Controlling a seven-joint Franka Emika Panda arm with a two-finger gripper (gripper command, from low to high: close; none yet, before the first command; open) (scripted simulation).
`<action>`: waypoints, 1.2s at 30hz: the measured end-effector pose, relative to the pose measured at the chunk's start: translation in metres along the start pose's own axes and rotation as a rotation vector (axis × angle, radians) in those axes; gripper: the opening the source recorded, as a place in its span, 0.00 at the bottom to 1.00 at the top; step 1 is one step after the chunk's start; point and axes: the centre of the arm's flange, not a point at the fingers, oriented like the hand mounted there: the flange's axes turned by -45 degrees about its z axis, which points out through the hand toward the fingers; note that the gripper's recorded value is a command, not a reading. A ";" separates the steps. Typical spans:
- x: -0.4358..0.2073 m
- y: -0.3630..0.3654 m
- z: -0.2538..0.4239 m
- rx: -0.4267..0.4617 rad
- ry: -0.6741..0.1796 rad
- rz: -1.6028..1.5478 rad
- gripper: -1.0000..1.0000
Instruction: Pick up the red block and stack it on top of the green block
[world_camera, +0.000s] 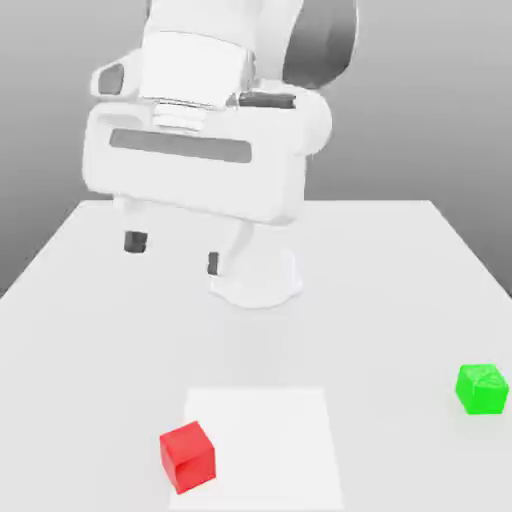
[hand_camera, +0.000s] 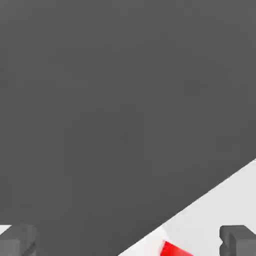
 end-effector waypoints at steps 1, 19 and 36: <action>-0.003 0.004 0.019 -0.013 -0.028 0.036 0.50; -0.072 0.046 0.212 -0.096 -0.258 0.339 0.00; -0.223 -0.131 0.098 -0.063 -0.274 0.144 0.00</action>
